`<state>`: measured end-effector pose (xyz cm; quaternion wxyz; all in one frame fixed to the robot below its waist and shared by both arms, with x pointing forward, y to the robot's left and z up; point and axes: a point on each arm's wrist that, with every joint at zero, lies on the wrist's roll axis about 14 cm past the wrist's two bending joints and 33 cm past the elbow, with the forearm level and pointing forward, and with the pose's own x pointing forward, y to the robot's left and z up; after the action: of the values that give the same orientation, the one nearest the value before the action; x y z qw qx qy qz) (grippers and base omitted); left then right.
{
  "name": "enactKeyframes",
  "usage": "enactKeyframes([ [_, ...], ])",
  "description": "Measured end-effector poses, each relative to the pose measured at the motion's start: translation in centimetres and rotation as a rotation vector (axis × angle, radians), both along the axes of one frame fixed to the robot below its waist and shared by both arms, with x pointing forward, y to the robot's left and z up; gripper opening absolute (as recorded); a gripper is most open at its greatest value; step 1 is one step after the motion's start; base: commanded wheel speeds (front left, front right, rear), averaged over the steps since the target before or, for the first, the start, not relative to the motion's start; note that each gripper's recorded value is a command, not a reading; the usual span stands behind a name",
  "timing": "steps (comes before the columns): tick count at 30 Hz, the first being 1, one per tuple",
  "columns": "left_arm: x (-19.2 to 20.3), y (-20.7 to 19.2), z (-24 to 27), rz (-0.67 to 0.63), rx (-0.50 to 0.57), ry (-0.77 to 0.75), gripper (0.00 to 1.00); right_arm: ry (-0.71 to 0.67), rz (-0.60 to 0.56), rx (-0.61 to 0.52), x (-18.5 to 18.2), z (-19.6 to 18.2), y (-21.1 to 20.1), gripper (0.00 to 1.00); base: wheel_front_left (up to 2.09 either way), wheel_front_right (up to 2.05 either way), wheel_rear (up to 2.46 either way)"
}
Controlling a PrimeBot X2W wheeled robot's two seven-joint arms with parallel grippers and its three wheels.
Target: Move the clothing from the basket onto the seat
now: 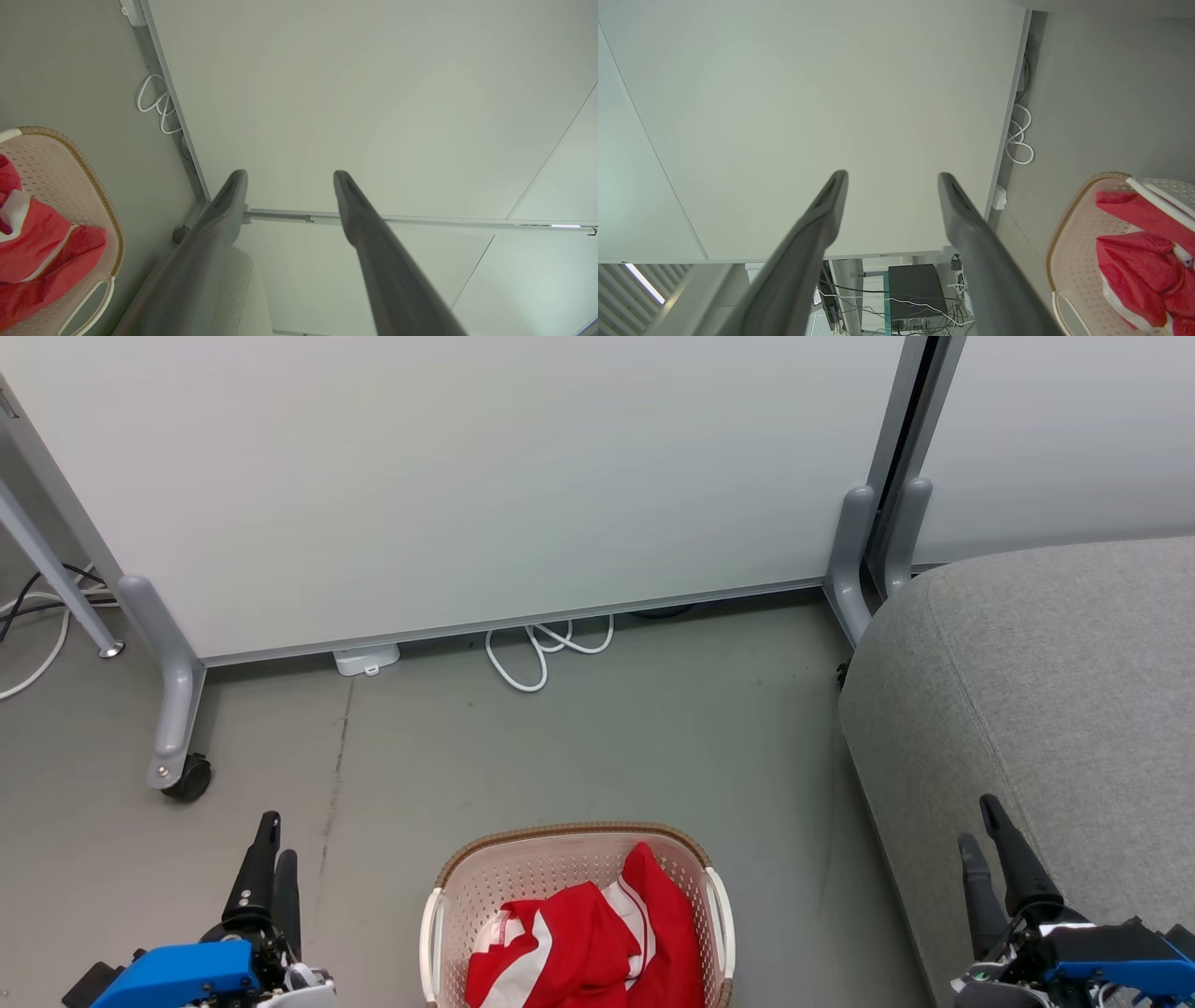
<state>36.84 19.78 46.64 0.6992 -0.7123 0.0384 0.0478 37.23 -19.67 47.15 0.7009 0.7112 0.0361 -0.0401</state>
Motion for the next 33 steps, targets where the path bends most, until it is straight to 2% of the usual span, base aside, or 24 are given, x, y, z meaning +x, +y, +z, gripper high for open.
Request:
enactKeyframes([
  [5, 0.1, -0.2, 0.1, 0.002, 0.025, -0.002, 1.0, -0.005, -0.002, -0.026, 0.1, 0.2, 0.3, 1.0, 0.0, 0.0, 0.0],
  [11, 0.1, -0.3, 0.2, 0.001, 0.114, 0.003, 1.0, -0.005, -0.005, -0.104, 0.1, 0.3, 0.3, 1.0, 0.0, 0.0, 0.0],
  [33, 0.4, -1.9, 1.0, -0.076, 0.581, -0.006, 1.0, -0.016, 0.041, -0.547, 0.3, 0.7, 0.9, 1.0, 0.0, 0.0, 0.0],
])
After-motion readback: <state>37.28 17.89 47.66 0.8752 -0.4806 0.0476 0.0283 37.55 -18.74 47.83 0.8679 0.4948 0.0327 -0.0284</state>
